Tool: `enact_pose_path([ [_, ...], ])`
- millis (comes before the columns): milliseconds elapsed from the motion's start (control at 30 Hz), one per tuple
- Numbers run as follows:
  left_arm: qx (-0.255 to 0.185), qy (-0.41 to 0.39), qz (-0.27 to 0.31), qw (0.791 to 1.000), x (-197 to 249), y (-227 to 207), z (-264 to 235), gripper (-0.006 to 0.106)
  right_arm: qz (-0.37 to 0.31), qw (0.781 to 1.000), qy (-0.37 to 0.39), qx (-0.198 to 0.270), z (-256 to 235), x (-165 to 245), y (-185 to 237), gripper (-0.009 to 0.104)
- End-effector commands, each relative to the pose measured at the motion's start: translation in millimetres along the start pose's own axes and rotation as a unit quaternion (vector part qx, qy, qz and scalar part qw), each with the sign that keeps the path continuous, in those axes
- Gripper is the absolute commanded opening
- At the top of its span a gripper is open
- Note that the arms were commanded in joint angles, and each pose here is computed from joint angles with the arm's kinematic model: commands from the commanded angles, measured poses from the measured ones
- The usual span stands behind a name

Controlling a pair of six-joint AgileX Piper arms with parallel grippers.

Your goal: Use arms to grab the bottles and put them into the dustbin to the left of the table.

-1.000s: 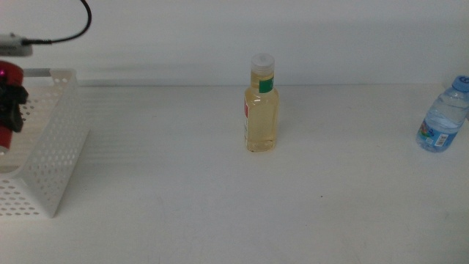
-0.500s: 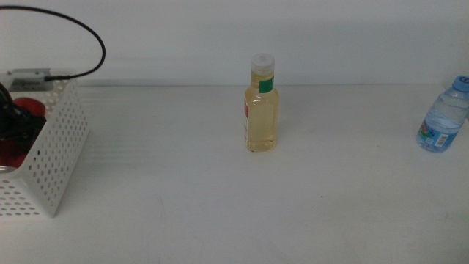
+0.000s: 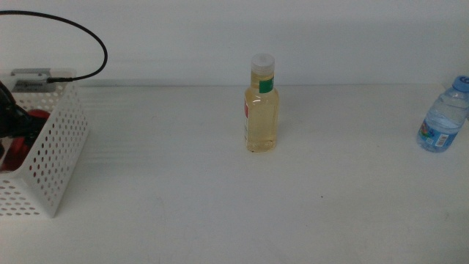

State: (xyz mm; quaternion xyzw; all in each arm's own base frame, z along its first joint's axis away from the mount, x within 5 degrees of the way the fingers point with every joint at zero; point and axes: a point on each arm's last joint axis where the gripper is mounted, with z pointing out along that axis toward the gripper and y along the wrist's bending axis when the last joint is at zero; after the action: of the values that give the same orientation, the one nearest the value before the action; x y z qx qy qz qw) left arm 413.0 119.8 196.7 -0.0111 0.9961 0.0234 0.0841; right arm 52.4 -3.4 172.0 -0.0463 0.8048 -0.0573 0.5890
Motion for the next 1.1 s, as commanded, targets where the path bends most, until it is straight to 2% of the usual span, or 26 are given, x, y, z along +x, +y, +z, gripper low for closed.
enact_pose_path([
  [0, -0.011, -0.05, 0.002, 0.999, -5.0, 0.7, -37.1, 0.09, -0.008, 0.999, -0.05, 0.008, -2.5, -8.2, -1.2, 0.074],
  [233, 0.006, -0.027, -0.006, 1.0, -1.7, -2.4, -84.8, 0.09, -0.008, 0.999, -0.05, 0.008, -2.5, -8.2, -1.2, 0.074],
  [433, 0.019, -0.109, -0.018, 0.994, 7.1, -25.3, -149.8, 0.09, -0.008, 0.999, -0.05, 0.008, -2.5, -8.2, -1.2, 0.074],
  [667, 0.022, -0.192, 0.031, 0.981, 30.4, -74.3, -218.7, 0.09, -0.008, 0.999, -0.05, 0.008, -2.5, -8.2, -1.2, 0.074],
  [1067, 0.067, -0.308, 0.105, 0.943, 91.1, -146.9, -305.7, 0.09, -0.008, 0.999, -0.05, 0.008, -2.5, -8.2, -1.2, 0.074],
])
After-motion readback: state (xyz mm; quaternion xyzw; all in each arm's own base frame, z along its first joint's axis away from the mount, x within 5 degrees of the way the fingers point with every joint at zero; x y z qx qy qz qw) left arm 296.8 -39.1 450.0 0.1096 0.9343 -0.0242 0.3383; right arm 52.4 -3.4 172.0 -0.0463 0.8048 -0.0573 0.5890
